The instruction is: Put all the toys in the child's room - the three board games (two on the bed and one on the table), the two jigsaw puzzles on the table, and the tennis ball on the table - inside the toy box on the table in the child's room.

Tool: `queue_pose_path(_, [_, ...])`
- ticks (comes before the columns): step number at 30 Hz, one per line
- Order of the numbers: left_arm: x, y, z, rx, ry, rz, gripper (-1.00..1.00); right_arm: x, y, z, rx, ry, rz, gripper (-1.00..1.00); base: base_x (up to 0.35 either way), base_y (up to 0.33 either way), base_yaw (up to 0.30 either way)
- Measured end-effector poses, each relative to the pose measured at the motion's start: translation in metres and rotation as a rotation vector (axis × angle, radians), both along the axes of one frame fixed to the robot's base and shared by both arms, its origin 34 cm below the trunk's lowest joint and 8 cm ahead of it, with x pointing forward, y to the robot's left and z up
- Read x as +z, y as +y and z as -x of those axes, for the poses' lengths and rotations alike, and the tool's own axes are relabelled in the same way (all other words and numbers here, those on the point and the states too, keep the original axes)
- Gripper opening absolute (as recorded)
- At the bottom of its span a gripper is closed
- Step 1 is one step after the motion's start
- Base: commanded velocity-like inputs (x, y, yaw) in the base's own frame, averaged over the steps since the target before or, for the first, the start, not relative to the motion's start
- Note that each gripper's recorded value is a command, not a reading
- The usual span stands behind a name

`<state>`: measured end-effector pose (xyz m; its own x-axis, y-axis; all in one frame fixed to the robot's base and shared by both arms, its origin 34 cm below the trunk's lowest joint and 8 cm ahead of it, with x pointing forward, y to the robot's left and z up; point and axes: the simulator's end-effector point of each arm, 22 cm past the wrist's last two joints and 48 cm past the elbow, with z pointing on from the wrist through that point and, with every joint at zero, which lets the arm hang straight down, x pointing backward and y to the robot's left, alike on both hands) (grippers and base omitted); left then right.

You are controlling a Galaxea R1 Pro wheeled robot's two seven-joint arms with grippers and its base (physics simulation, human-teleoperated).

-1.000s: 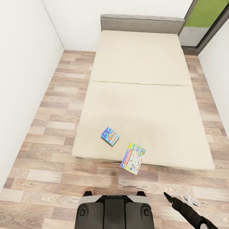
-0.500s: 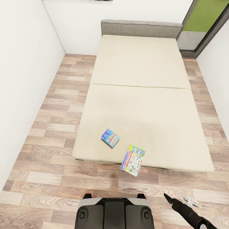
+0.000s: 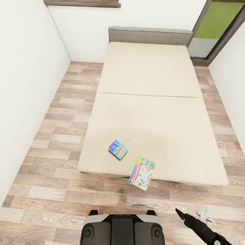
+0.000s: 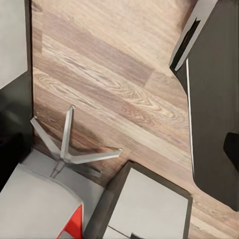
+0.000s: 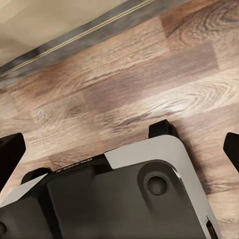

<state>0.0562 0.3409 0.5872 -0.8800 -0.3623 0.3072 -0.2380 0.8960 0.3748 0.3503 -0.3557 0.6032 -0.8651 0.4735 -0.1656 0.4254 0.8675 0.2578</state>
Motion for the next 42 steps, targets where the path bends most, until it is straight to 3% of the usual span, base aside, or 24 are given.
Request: queue_pose_path(42, [-0.003,0.000,-0.028,0.000,-0.068,0.000,1.00,0.017,0.000,-0.027,0.001,-0.068,0.001,1.00,0.000,0.000,0.000])
